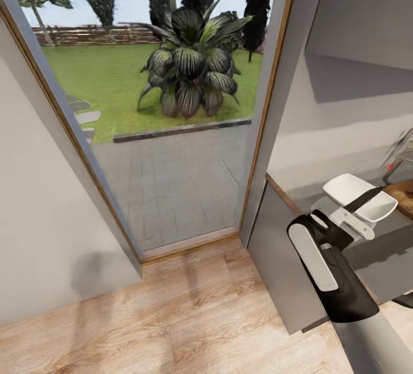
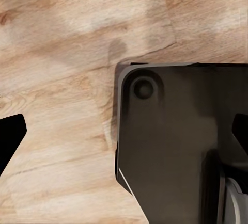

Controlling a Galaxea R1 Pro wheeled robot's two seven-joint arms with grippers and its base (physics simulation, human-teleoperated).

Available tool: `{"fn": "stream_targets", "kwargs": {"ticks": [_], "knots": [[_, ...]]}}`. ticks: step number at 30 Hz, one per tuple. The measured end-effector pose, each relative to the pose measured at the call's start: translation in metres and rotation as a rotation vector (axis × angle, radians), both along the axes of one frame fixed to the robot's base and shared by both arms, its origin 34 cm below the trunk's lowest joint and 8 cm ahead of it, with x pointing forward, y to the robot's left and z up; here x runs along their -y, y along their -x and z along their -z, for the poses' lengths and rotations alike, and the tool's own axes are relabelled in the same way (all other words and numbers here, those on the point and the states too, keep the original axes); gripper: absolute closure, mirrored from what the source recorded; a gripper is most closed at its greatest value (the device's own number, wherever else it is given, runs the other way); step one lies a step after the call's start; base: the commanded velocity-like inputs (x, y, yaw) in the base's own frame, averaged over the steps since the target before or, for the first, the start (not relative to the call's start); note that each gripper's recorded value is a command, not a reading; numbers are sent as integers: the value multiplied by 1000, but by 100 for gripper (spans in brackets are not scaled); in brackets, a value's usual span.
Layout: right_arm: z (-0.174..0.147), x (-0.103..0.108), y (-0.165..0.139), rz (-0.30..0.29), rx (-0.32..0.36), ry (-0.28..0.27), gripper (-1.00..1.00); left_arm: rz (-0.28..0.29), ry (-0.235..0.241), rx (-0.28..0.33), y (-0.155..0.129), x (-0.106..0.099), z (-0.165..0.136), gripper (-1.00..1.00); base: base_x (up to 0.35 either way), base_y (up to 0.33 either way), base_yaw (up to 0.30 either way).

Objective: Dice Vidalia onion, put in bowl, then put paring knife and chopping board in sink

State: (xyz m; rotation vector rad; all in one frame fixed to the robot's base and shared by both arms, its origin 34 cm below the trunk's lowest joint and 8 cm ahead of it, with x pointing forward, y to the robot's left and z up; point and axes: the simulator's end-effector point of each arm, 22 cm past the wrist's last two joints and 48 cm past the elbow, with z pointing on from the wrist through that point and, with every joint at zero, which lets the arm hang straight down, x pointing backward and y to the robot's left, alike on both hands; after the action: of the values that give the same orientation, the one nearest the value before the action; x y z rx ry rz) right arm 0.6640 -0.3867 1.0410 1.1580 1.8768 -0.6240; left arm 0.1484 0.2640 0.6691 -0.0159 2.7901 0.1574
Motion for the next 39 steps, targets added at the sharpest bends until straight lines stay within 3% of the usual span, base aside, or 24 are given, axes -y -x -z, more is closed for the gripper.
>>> {"fn": "stream_targets", "kwargs": {"ticks": [3, 8, 13, 28, 39], "knots": [[-11, 16, -4, -7, 23, 52, 100, 0, -2, -4, 2, -1, 0, -100, 0, 0, 0], [-40, 22, -30, -109, 134, 116, 100, 5, -4, -9, 4, -2, 1, -100, 0, 0, 0], [-60, 29, -34, -120, 179, 183, 100, 10, -5, -9, 4, -2, 1, -100, 0, 0, 0], [-75, 34, -34, -107, 210, 213, 100, 11, -5, -9, 4, -1, 1, -100, -10, -5, 0], [-78, 24, -36, -113, 245, 217, 100, 9, -1, -9, 4, 2, 1, -100, -287, -107, 0]]}}
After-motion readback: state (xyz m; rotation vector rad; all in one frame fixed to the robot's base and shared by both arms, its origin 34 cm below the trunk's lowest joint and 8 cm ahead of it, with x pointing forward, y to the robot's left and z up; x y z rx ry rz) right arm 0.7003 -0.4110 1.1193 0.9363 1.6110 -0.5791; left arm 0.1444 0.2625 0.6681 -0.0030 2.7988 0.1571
